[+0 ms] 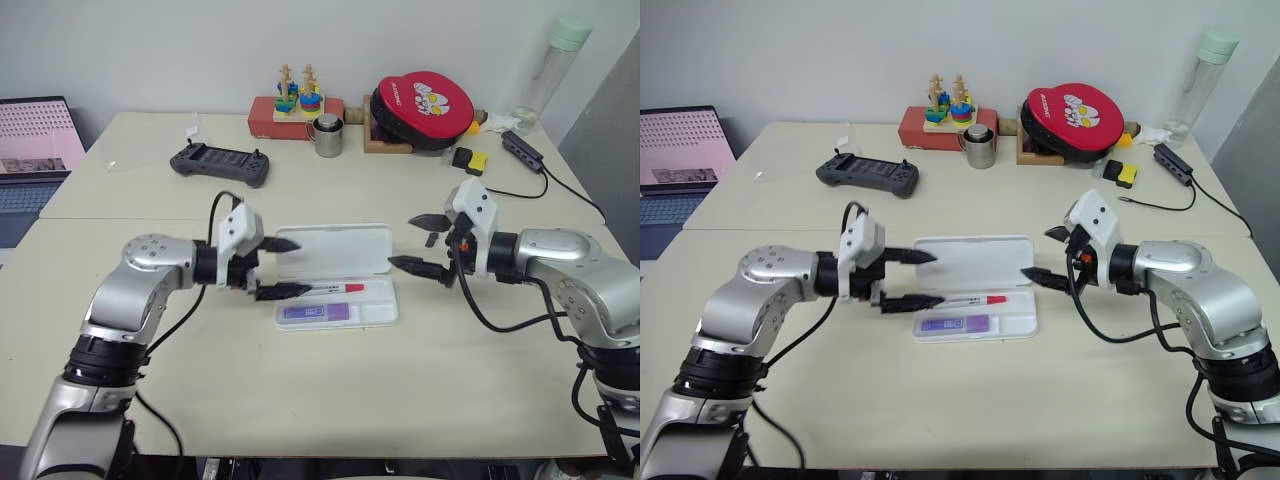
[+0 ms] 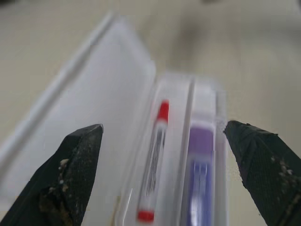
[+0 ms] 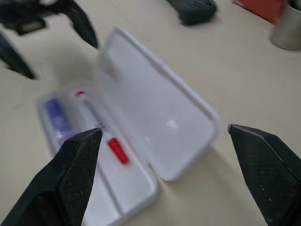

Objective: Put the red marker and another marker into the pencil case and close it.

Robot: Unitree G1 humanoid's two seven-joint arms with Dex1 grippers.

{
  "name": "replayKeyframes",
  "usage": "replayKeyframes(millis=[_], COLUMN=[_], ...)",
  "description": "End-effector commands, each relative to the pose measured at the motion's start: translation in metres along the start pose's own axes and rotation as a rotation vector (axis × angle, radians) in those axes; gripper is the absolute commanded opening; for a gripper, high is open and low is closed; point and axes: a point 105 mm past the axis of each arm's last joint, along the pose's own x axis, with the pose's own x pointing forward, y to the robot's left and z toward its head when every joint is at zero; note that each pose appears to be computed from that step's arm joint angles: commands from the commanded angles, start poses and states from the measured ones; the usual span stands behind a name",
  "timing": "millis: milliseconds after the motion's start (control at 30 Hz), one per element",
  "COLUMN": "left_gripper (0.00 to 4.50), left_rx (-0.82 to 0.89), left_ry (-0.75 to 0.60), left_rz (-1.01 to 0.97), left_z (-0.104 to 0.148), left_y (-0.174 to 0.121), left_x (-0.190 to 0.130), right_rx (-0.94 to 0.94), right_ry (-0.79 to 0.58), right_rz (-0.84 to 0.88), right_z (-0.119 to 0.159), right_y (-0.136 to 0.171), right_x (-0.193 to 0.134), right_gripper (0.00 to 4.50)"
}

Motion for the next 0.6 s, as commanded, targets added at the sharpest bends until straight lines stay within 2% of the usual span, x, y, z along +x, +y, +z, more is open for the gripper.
replayKeyframes(millis=[33,167,267,500,600], left_gripper=[4.43,4.43,4.43,4.43,4.50], left_rx=[0.031,0.059,0.102,0.171,0.180], left_ry=[-0.135,-0.160,-0.125,-0.092,-0.109], left_rz=[0.049,0.051,0.042,0.066,0.076], left_z=[0.035,0.045,0.042,0.040,0.043], left_y=[0.002,0.000,0.001,0.011,0.014], left_x=[0.027,0.057,0.073,0.087,0.093], right_rx=[0.103,0.219,0.278,0.330,0.349], right_ry=[0.056,0.072,0.081,0.150,0.152], right_rz=[-0.313,-0.446,-0.492,-0.559,-0.599], right_z=[-0.009,-0.021,-0.030,-0.052,-0.058], right_y=[-0.049,-0.064,-0.063,-0.057,-0.061], right_x=[0.002,0.014,0.026,0.044,0.049], right_gripper=[4.50,4.50,4.50,4.50,4.03])
